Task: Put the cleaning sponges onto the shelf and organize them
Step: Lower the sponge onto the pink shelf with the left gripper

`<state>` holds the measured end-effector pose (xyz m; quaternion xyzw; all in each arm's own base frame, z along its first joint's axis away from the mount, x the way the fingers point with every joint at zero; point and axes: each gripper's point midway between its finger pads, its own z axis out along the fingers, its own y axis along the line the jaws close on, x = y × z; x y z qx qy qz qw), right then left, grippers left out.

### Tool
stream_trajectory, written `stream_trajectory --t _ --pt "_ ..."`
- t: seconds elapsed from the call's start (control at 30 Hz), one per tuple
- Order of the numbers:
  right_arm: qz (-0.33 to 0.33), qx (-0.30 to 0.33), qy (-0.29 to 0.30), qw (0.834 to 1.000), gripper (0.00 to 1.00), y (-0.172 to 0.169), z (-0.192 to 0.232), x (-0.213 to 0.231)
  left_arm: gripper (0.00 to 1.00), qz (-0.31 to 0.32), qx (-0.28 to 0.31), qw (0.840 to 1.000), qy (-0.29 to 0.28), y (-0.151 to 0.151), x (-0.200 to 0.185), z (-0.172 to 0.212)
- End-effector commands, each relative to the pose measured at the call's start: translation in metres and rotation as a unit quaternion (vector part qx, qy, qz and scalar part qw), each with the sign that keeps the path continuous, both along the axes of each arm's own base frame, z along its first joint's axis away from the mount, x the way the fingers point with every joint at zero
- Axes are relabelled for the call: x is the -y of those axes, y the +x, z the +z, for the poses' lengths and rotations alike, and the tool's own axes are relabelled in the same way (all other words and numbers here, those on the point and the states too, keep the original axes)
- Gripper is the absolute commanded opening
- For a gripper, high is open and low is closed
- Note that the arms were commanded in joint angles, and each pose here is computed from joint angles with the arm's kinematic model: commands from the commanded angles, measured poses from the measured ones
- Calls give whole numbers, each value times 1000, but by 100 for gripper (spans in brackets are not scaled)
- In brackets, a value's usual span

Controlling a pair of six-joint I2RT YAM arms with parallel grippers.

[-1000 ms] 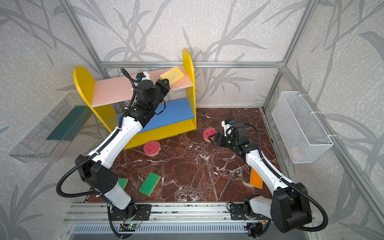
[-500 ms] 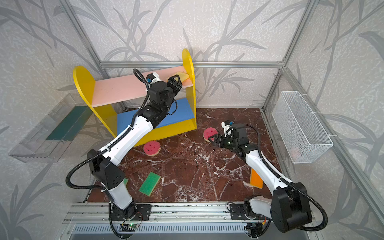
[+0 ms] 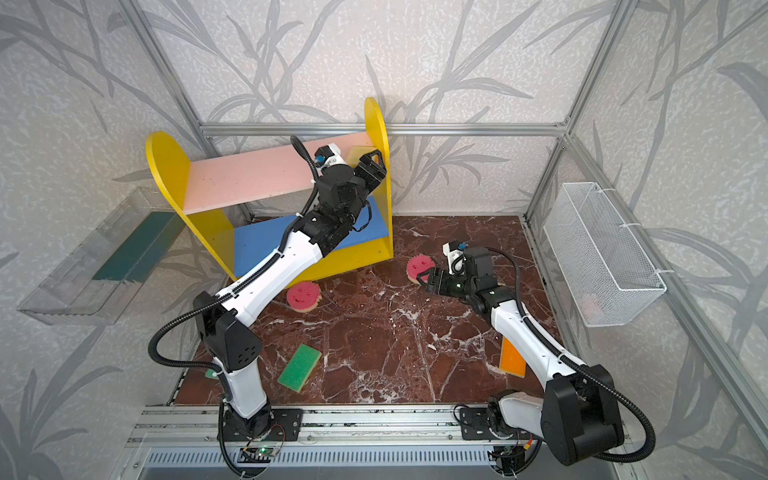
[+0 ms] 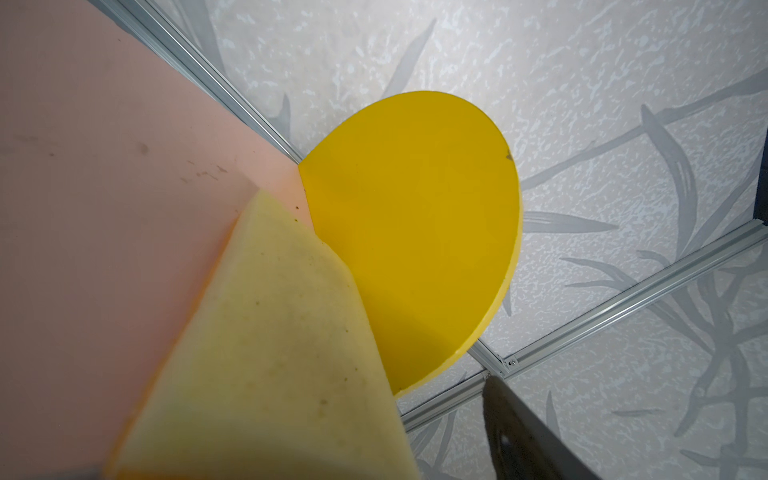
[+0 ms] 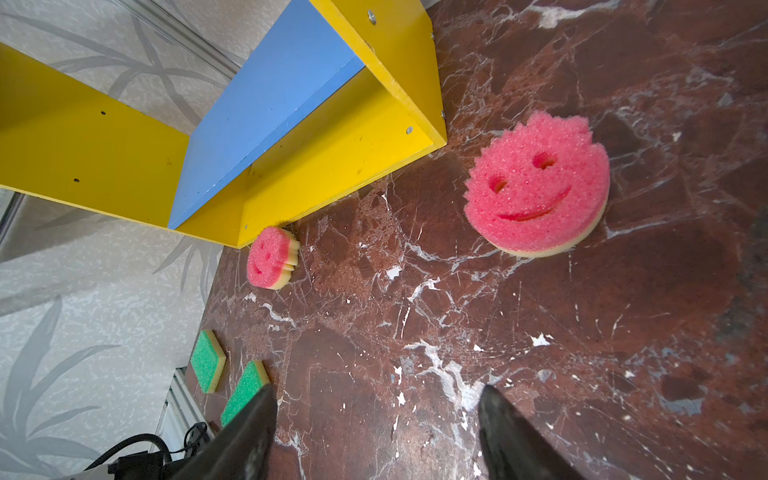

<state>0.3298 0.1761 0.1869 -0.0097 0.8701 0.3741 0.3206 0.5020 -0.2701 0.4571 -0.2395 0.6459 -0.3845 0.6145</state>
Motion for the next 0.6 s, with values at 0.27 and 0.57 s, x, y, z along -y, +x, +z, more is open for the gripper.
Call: stream_trajectory --t 0.27,0.57 --pt "10 6 5 1000 76 -1 3 -4 96 33 8 999 20 -15 -28 4" --pt "14 27 11 999 76 4 25 -6 99 -19 -17 1000 6 -20 -33 -5"
